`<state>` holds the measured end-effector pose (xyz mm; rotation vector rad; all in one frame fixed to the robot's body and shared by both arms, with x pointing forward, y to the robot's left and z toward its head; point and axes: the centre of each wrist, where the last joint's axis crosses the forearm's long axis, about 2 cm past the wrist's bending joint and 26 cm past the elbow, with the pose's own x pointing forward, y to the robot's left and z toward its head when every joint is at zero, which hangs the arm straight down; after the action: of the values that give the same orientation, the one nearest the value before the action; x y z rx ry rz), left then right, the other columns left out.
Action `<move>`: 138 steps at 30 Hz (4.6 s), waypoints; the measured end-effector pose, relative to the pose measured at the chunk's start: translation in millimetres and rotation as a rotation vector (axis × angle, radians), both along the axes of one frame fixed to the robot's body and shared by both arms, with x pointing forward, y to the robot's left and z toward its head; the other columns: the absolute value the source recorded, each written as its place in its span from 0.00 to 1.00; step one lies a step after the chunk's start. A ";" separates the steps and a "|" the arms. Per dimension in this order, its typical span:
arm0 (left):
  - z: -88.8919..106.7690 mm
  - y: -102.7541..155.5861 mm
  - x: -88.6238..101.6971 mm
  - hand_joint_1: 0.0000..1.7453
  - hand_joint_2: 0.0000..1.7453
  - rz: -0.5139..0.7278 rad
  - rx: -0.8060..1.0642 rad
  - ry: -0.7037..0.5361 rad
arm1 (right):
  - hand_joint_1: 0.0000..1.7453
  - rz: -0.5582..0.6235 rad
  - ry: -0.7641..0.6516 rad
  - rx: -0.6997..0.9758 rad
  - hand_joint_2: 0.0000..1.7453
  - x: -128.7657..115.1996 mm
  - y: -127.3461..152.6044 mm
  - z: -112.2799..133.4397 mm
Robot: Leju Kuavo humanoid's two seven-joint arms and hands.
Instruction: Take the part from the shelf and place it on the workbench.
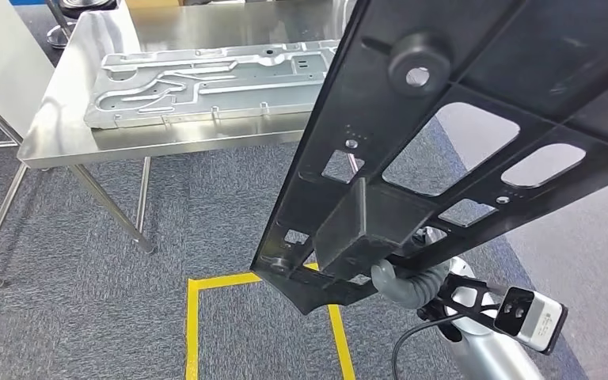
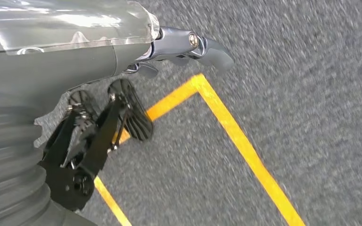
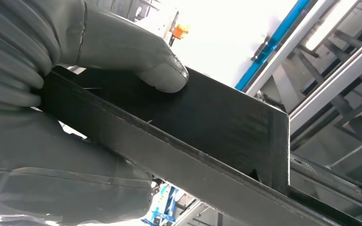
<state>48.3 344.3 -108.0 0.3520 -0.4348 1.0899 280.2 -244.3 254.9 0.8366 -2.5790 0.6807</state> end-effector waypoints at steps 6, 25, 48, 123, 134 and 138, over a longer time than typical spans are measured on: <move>-0.2 -0.7 -1.2 0.00 1.00 -0.001 -0.002 0.003 | 1.00 0.001 0.018 0.004 1.00 -1.7 2.8 -4.6; -0.6 -1.8 -3.6 0.00 1.00 -0.002 0.003 0.005 | 1.00 0.043 0.028 0.001 1.00 -7.3 1.8 -7.9; -0.4 -3.7 -0.4 0.00 1.00 -0.003 0.003 -0.008 | 1.00 0.006 -0.016 0.056 1.00 -14.3 -8.5 4.2; -0.3 -3.4 0.6 0.00 1.00 0.018 0.010 -0.036 | 1.00 -0.167 0.054 0.110 1.00 -13.7 14.0 -5.3; 0.8 -3.3 8.8 0.00 1.00 0.010 0.011 -0.068 | 1.00 -1.223 -0.017 -0.340 1.00 118.9 -49.0 10.1; 1.2 -2.5 11.1 0.00 1.00 0.005 0.013 -0.074 | 1.00 -1.346 -0.073 -0.467 1.00 150.0 -34.1 39.5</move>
<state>59.4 341.8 -106.9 0.3250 -0.5065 1.1074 430.3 -278.4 294.5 -1.0113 -2.1742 0.7384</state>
